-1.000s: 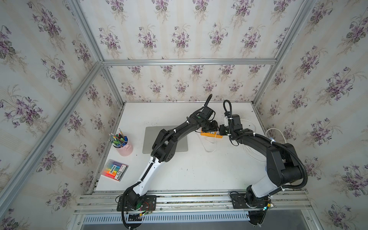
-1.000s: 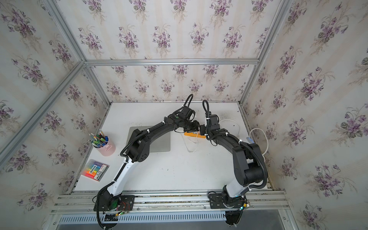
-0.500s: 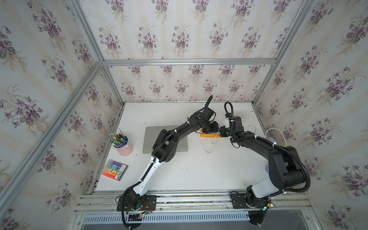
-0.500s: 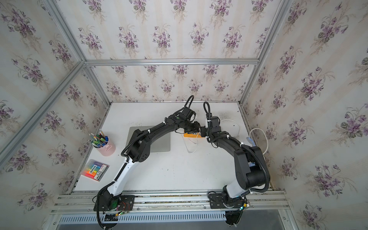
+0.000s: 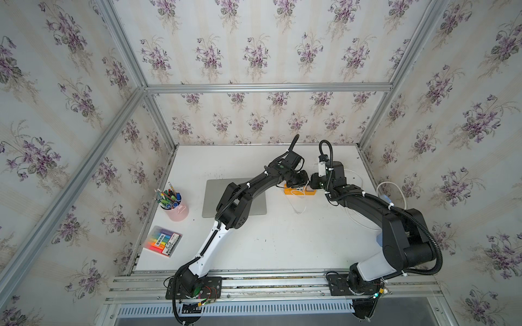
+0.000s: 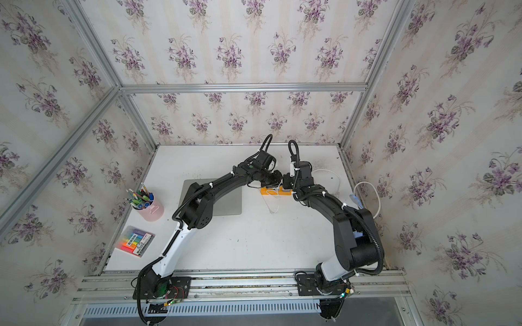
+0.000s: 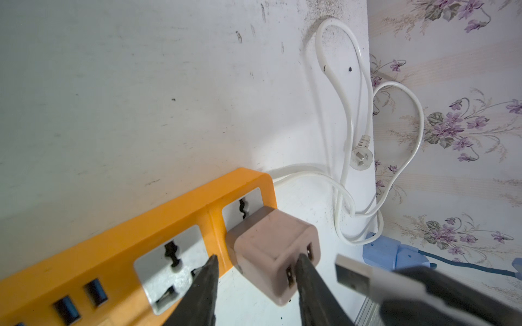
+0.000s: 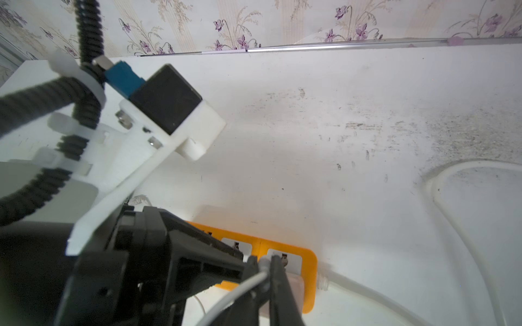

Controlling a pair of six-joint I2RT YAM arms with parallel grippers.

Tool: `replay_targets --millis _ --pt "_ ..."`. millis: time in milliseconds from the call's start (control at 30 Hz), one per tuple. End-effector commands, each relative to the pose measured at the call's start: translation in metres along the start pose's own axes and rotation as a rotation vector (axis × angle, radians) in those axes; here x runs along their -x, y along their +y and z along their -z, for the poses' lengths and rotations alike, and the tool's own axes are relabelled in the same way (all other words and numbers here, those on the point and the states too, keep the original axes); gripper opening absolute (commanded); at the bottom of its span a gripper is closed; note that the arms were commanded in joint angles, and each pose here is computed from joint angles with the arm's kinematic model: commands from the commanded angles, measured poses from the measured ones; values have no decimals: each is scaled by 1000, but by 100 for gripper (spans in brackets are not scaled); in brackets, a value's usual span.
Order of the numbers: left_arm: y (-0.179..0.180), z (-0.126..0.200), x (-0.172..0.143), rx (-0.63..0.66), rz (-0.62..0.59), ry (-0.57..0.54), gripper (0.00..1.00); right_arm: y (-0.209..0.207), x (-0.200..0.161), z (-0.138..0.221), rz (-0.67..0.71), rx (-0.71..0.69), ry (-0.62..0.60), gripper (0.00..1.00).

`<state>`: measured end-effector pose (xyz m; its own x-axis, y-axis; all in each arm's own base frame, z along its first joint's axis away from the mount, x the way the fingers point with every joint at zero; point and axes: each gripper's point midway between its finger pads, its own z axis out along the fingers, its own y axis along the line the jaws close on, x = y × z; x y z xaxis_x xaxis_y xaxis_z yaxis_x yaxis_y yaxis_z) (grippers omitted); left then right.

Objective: Unplug the laptop charger
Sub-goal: Remove the charging cable from the plug, then place the charging cable at the center of the board.

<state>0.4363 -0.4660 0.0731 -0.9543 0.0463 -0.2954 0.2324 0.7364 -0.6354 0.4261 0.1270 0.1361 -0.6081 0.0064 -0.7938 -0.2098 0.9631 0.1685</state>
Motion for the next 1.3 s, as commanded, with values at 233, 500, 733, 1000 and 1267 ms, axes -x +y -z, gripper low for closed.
replay_targets --millis 233,500,733,1000,1267 --pt "10 14 -7 59 -7 9 63 38 47 52 25 112 -108 0" --pt "-9 81 -1 105 -169 -93 73 52 32 111 28 102 -32 0" --pt "-14 117 -15 120 -224 -115 78 45 32 179 -16 71 -28 0" --pt "-55 126 -70 -45 -370 -67 88 45 54 231 -32 64 -102 0" --pt "-75 121 -155 -217 -412 113 87 45 -5 191 -56 100 40 0"
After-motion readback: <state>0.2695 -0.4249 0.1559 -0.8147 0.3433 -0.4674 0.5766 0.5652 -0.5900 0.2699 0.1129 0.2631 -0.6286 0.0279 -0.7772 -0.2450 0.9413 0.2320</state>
